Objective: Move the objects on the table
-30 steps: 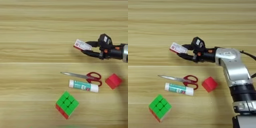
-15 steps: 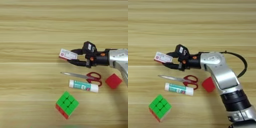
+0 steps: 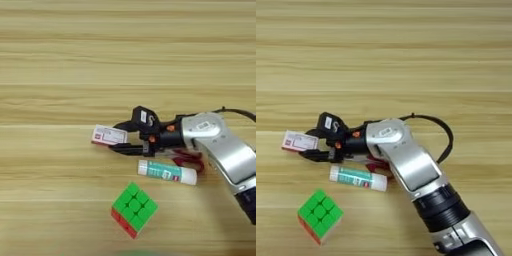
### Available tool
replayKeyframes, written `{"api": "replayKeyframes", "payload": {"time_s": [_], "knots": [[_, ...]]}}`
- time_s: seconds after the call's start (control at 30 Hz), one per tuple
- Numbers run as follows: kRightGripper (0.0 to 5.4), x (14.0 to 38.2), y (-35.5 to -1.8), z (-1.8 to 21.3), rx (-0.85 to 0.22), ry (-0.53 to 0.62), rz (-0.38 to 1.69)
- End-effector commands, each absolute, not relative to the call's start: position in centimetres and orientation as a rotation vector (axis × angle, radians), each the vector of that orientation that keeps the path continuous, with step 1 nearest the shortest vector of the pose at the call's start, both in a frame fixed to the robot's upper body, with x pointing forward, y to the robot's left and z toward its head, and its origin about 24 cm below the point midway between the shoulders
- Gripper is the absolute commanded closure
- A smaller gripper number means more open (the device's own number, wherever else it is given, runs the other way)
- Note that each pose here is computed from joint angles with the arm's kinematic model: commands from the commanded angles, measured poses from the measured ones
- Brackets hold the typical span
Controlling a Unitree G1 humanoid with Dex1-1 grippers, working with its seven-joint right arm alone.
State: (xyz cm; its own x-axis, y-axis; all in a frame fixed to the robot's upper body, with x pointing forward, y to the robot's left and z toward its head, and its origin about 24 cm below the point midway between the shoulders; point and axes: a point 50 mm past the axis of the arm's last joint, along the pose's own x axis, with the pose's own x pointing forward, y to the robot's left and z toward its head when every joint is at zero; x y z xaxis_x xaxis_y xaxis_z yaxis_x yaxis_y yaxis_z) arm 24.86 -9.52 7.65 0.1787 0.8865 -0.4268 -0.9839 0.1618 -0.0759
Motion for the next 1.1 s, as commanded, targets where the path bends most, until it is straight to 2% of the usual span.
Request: {"api": "replayKeyframes", "payload": {"time_s": [0.03,0.5,0.9,0.97,1.1], "knots": [[3.32,25.8,-9.0,9.1,-0.433,0.233,1.336],[3.32,26.0,-8.3,5.9,-0.442,0.336,1.354],[3.32,25.9,-8.1,5.3,-0.435,0.355,1.371],[2.95,25.8,-8.1,5.3,-0.437,0.353,1.373],[2.61,25.8,-8.1,5.4,-0.438,0.347,1.376]]}}
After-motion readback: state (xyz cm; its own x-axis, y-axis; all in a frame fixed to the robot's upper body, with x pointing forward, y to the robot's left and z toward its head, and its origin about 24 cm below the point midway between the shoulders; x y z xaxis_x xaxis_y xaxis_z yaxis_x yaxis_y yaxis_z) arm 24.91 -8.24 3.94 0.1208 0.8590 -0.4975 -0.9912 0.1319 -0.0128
